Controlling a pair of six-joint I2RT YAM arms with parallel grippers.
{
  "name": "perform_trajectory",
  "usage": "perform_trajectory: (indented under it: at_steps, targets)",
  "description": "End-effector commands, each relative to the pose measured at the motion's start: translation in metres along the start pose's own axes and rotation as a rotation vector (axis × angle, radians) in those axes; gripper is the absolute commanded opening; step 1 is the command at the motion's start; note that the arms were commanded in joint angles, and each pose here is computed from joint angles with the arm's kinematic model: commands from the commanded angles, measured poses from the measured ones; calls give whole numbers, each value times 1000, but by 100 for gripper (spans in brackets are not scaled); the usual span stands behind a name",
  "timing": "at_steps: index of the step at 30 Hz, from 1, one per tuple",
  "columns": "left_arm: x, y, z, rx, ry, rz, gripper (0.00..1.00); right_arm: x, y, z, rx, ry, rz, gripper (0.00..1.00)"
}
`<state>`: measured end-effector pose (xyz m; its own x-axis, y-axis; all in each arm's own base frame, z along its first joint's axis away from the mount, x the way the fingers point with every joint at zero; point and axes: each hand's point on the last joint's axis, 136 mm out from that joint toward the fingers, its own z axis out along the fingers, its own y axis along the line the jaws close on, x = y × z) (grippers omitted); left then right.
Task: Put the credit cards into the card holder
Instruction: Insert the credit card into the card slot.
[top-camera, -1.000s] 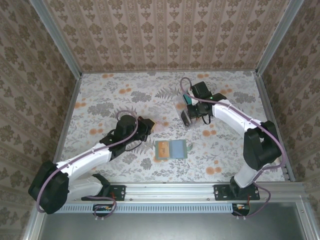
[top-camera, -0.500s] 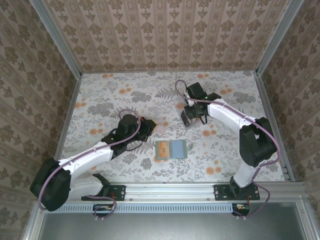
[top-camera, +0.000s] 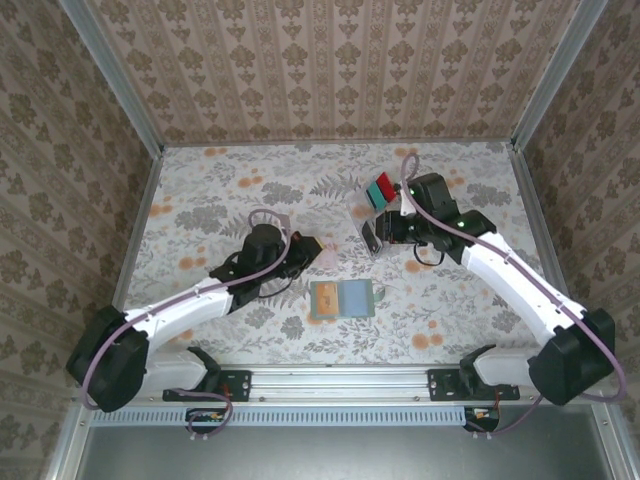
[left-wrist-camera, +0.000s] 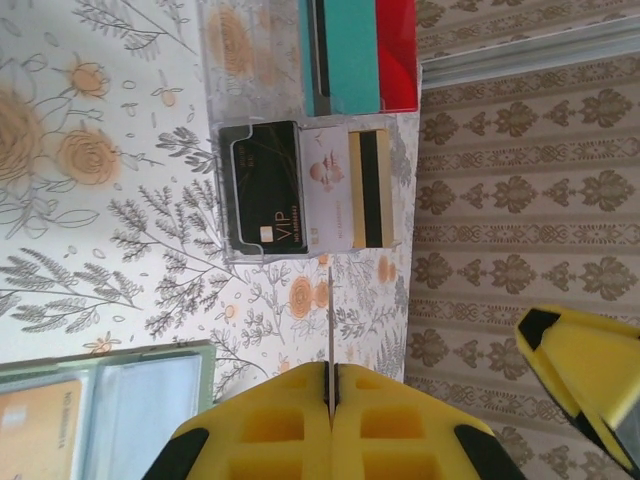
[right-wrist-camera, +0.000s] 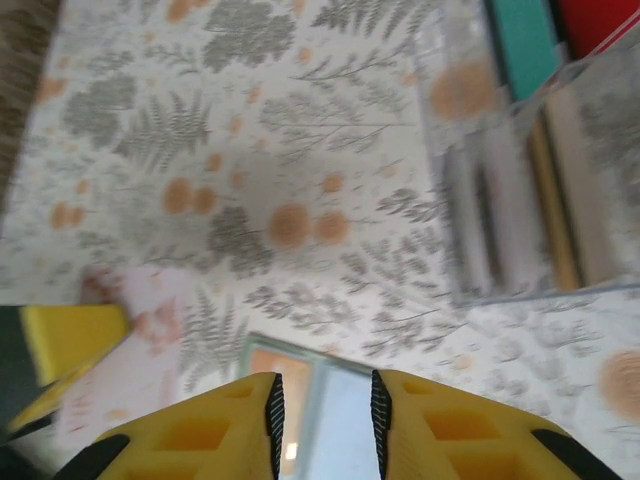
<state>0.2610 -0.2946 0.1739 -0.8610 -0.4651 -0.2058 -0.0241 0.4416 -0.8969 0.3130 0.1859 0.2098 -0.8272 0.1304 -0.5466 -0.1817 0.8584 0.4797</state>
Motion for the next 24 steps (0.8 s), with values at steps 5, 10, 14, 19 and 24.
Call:
perform_trajectory:
  at_steps: [5,10,14,19,24]
  targets:
    - [0,-41,0,152,-4,108,0,16,36,2,-253,54,226,38]
    - [3,-48,1,188,11,130,0,17,50,4,-342,91,288,40]
    - [5,-50,3,207,21,121,0,17,57,0,-390,96,326,44]
    - [6,-53,2,237,27,83,0,18,67,0,-467,110,373,47]
    - [8,-54,2,255,45,47,0,18,72,8,-502,151,396,46]
